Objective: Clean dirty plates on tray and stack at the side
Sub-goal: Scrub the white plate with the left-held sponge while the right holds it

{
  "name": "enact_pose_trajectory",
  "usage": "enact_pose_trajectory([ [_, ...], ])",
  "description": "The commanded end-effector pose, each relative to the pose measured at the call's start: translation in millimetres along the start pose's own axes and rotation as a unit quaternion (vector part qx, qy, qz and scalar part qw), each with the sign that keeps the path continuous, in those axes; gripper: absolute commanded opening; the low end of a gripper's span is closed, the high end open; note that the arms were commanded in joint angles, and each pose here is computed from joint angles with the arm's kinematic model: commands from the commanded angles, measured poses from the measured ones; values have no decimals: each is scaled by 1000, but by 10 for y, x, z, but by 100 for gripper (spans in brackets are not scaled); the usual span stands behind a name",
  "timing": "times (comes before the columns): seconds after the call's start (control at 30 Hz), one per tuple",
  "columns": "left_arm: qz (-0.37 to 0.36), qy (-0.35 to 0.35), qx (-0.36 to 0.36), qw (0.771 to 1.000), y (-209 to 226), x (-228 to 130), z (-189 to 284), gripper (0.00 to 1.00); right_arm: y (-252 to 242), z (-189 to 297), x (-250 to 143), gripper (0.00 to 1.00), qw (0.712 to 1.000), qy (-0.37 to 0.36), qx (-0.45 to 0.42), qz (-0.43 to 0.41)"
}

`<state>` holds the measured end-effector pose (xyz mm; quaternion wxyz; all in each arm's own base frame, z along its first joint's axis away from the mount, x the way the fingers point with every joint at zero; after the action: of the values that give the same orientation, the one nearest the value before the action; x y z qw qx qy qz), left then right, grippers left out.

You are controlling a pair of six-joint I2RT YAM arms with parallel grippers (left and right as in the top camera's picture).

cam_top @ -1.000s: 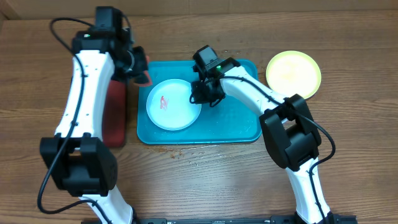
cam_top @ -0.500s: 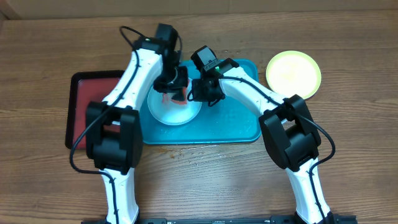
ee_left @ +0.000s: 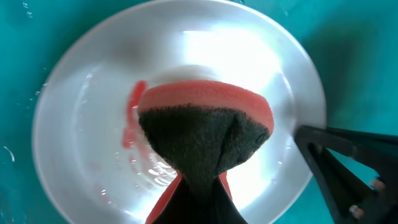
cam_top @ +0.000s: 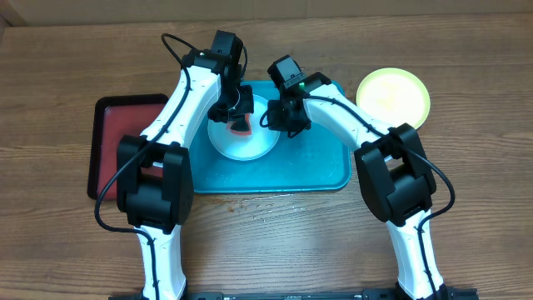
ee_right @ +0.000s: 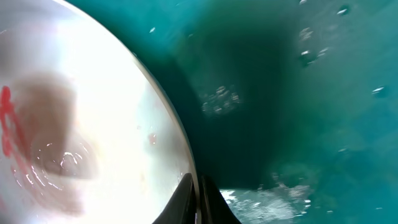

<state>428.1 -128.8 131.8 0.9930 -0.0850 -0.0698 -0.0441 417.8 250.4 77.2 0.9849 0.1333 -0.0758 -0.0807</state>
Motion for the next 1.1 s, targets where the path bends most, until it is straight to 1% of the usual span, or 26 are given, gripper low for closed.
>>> enact_pose_trajectory([
  [0.0,17,-3,12,1000,-4,23,-69,4,-139,-47,38,4,1000,-4,-26,10],
  [0.17,28,-5,0,1000,-27,49,-131,4,-118,-51,18,4,1000,-3,-27,14],
  [0.4,25,-2,1,1000,-36,55,-211,4,-107,-52,26,5,1000,-6,-24,15],
  [0.63,22,30,7,999,-53,-9,-508,4,-108,-52,26,5,1000,-6,-24,15],
  [0.7,10,41,12,999,-54,-35,-609,4,-108,-52,25,5,1000,-6,-24,15],
  [0.77,2,46,40,998,14,-49,-685,4,-108,-52,25,5,1000,-6,-25,15],
  [0.83,7,43,103,994,146,-57,-683,4,-110,-52,23,5,1000,-5,-25,14],
  [0.93,12,24,200,979,342,-31,-585,4,-116,-51,17,5,1000,-3,-27,14],
  [1.0,9,10,245,969,421,-4,-490,4,-115,-51,17,5,1000,-4,-27,14],
  [1.07,8,-3,272,962,461,24,-390,4,-112,-52,20,5,1000,-4,-26,14],
])
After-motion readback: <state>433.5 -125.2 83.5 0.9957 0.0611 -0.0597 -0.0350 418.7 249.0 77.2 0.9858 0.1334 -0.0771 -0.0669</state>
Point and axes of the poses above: each gripper's point midway between its finger pads, its own z axis back along the fingers, its own y axis along the line the jaws close on, x = y × z, the point moved 7 cm from there along z, back along the fingers, and after that the axes turned 10 degrees about -z, right-handed, at the moved point
